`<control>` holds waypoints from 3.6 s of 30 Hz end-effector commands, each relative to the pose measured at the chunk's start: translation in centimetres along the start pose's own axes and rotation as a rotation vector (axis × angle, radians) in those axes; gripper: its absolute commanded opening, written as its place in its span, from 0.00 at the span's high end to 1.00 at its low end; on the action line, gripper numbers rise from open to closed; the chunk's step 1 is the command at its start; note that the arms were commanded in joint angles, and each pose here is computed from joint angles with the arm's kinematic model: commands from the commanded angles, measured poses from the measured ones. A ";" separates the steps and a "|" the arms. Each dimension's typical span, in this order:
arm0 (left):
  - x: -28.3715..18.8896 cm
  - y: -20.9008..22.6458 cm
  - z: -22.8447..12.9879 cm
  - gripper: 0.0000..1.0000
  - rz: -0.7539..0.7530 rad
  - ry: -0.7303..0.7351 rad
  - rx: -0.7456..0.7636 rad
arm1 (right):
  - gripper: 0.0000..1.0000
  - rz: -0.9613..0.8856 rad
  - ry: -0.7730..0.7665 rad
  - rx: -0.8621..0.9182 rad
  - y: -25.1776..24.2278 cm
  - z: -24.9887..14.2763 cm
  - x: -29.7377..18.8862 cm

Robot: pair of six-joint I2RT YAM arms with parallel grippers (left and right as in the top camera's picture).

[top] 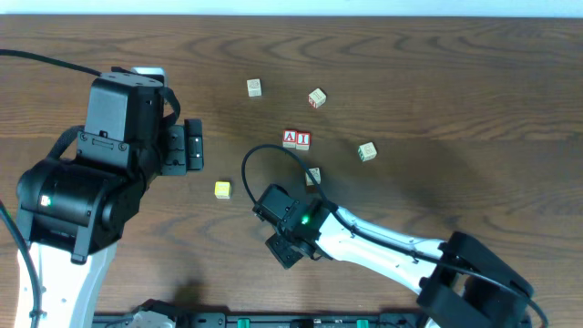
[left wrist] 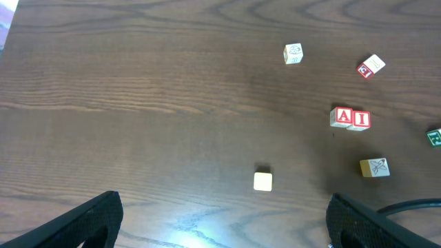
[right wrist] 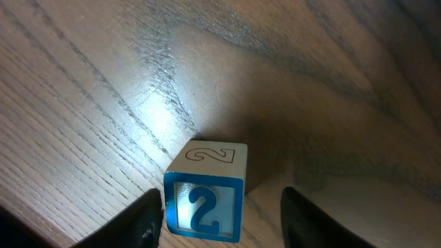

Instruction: Spell out Ai2

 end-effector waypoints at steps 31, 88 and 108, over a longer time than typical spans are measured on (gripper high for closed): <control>0.3 0.0 -0.2 0.05 0.000 0.016 0.001 | 0.67 0.028 0.017 0.013 0.3 -0.5 0.4; 0.3 0.0 -0.1 0.05 0.006 0.014 -0.007 | 0.80 -0.251 -0.233 0.611 -15.0 11.7 -5.2; 0.3 0.0 -0.1 0.05 0.006 0.014 -0.025 | 0.80 -0.237 -0.264 0.663 -15.5 12.6 -3.5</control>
Point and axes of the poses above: each gripper's point midway between its finger pads, its own x axis out along the fingers, its own y axis along the line the jaws close on, z = x × y, the point moved 10 cm from there along -x, back along the fingers, and after that the axes turned 3 degrees about x, right-handed, at the moved point
